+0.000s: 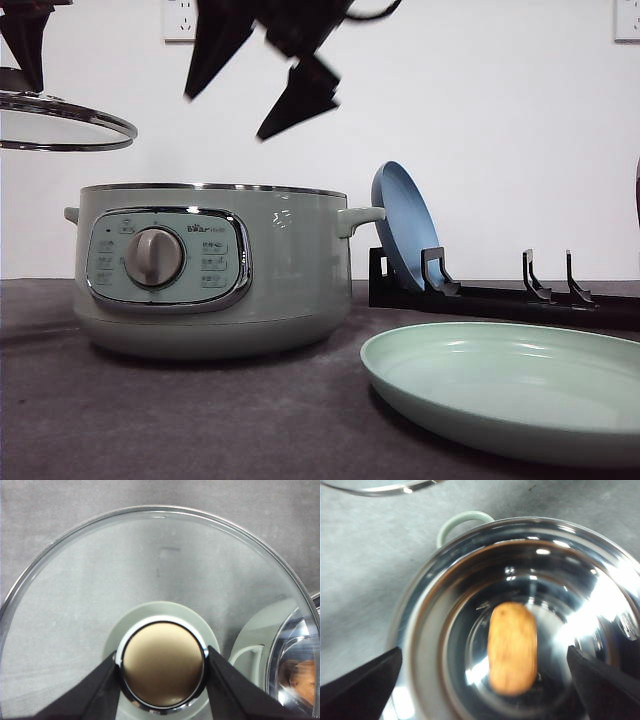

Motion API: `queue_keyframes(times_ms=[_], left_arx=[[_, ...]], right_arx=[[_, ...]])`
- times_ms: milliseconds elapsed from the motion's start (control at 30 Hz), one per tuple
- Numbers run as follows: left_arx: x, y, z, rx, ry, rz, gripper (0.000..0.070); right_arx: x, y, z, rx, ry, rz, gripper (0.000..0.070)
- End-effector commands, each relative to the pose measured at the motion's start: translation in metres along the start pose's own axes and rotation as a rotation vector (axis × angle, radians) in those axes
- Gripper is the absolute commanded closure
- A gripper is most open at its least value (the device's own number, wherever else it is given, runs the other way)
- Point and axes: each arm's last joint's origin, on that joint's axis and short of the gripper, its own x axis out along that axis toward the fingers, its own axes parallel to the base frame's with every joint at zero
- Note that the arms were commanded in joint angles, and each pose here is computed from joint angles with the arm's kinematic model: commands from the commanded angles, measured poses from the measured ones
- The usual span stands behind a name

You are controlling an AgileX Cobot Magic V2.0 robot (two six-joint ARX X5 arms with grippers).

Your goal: Transfer potato from steamer to green plate

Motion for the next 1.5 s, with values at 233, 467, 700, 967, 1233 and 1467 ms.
queue_keyframes(times_ms=[233, 467, 700, 967, 1233, 1467], left_arx=[[-0.021, -0.001, 0.008, 0.008, -0.093, 0.001, 0.0697], [-0.021, -0.001, 0.008, 0.008, -0.095, 0.001, 0.0697], [-0.021, -0.001, 0.008, 0.008, -0.093, 0.001, 0.0697], [-0.021, -0.001, 0.008, 0.009, -0.093, 0.001, 0.0697], [-0.021, -0.001, 0.008, 0.013, -0.095, 0.001, 0.0697], [-0.021, -0.001, 0.009, 0.012, -0.098, 0.001, 0.0697]], right_arx=[[0.062, -0.012, -0.012, -0.083, 0.078, -0.024, 0.0046], [0.087, -0.014, -0.022, -0.106, 0.129, -0.053, 0.0046], [0.101, -0.013, -0.028, -0.112, 0.159, -0.044, 0.0081], [0.103, -0.013, -0.031, -0.104, 0.179, -0.041, 0.0351], [0.102, -0.012, -0.027, -0.070, 0.161, -0.046, 0.0455], [0.053, 0.001, 0.004, -0.058, 0.149, -0.050, 0.0455]])
